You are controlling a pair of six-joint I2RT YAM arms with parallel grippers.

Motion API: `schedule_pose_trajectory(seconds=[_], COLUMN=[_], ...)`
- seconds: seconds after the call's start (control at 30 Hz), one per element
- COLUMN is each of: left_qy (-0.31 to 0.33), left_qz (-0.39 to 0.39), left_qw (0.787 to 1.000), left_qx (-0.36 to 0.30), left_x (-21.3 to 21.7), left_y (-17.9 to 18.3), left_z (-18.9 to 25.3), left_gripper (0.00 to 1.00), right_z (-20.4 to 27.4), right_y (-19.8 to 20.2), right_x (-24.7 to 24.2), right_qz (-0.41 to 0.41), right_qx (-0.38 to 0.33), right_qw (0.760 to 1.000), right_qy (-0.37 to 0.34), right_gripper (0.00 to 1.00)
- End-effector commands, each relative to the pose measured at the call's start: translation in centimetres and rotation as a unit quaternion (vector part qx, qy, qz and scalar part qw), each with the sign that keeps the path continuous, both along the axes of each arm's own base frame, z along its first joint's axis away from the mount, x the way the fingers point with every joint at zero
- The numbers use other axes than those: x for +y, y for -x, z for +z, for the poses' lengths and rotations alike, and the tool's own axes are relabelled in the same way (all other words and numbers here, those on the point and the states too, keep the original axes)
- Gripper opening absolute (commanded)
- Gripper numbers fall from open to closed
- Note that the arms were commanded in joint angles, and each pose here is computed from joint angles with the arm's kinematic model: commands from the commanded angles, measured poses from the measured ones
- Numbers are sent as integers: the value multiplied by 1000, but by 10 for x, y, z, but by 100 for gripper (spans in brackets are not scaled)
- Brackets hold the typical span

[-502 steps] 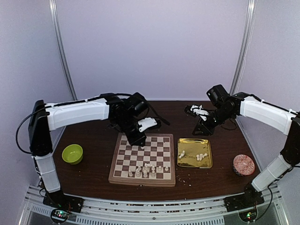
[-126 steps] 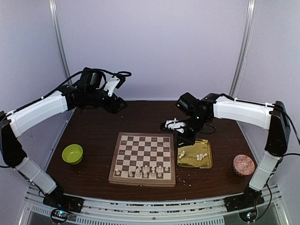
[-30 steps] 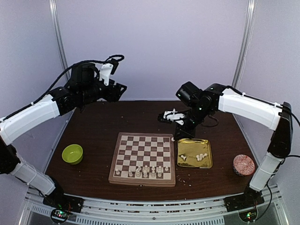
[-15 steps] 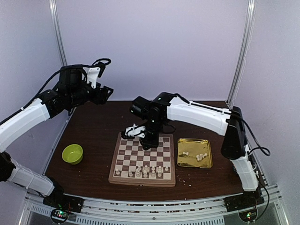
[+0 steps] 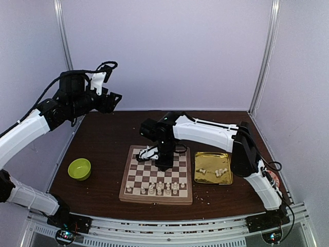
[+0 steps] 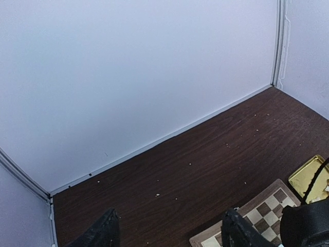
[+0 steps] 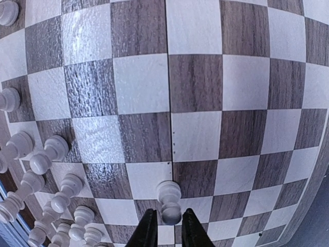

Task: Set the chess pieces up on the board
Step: Place the pawn on the chessboard.

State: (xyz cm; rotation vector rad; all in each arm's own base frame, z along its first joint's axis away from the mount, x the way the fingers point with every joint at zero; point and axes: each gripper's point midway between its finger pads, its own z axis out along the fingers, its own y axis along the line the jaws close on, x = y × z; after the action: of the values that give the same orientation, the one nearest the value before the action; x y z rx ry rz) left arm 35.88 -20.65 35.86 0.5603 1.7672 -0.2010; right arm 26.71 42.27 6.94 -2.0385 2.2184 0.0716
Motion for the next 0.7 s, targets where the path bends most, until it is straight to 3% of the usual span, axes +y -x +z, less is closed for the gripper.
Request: schedule_pose_trajectory(seconds=[0.0, 0.27, 0.43, 0.67], left_qy=[2, -9, -39, -190], left_qz=[-10, -33, -92, -201], left_qw=[1000, 999, 989, 942], left_qx=[-13, 18, 111, 192], left_x=[-2, -16, -46, -120], left_y=[1, -6, -8, 30], left_z=[5, -18, -58, -139], left_gripper=[69, 68, 62, 58], right_z=[5, 68, 98, 113], right_y=[-1, -2, -18, -30], right_x=[-3, -32, -99, -177], right_qz=[-10, -38, -112, -188], right_qx=[-4, 8, 10, -32], right_qw=[1000, 998, 987, 960], right_qy=[1, -53, -113, -205], right_gripper=[19, 23, 23, 21])
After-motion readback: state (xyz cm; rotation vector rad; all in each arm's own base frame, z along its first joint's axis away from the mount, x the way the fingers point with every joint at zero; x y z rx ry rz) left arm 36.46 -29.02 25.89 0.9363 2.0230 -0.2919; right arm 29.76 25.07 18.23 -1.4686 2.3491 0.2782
